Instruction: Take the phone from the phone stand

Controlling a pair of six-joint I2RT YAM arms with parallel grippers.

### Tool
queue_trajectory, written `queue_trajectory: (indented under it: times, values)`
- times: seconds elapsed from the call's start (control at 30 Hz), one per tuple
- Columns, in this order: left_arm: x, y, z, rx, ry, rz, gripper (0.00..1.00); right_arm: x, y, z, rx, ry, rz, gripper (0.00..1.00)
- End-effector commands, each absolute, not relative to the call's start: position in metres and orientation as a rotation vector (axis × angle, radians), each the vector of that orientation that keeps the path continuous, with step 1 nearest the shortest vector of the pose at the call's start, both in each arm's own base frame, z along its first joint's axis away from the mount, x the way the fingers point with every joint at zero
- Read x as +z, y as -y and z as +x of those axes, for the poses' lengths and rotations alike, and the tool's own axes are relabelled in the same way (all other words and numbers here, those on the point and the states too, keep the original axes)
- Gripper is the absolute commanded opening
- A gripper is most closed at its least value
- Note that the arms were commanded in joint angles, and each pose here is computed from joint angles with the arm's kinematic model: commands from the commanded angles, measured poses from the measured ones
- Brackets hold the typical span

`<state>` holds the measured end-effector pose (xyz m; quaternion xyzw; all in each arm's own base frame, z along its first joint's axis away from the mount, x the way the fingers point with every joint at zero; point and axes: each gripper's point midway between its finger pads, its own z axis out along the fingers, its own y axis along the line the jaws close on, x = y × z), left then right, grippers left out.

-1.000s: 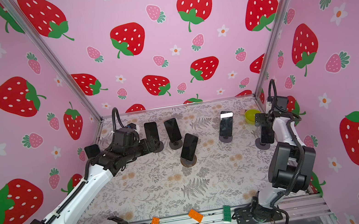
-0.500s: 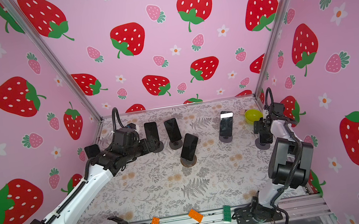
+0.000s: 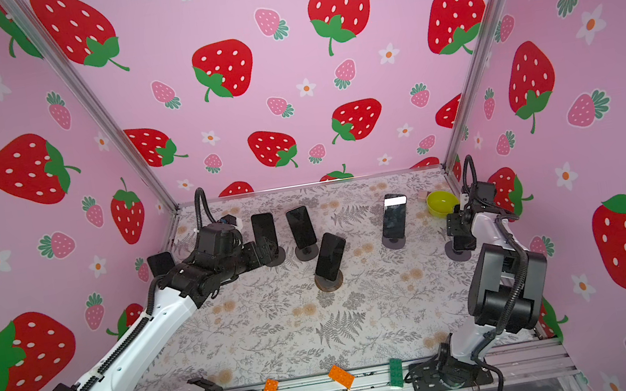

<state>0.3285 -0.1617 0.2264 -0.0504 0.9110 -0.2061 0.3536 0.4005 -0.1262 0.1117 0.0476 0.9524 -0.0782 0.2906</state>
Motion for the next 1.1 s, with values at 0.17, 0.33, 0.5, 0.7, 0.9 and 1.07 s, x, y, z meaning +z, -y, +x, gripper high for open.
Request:
queue_trajectory:
  times: [0.17,0.33,0.5,0.7,0.9,1.07]
  values:
    - [0.238,0.154,0.323,-0.523,-2.317,-0.157,1.0,0.125,0.125,0.403,-0.214,-2.505,0.096,0.66]
    - [0.236,0.151,0.32,-0.513,-2.317,-0.171,1.0,0.137,0.121,0.404,-0.193,-2.47,0.095,0.65]
    - [0.24,0.148,0.318,-0.51,-2.304,-0.174,1.0,0.164,0.114,0.409,-0.159,-2.399,0.087,0.64]
    - [0.241,0.143,0.315,-0.488,-2.294,-0.176,1.0,0.193,0.089,0.415,-0.12,-2.344,0.029,0.64]
    - [0.236,0.139,0.315,-0.465,-2.289,-0.178,0.99,0.221,0.033,0.421,-0.084,-2.312,-0.117,0.65]
    - [0.237,0.132,0.312,-0.43,-2.278,-0.174,0.99,0.248,-0.022,0.414,0.003,-2.241,-0.272,0.65]
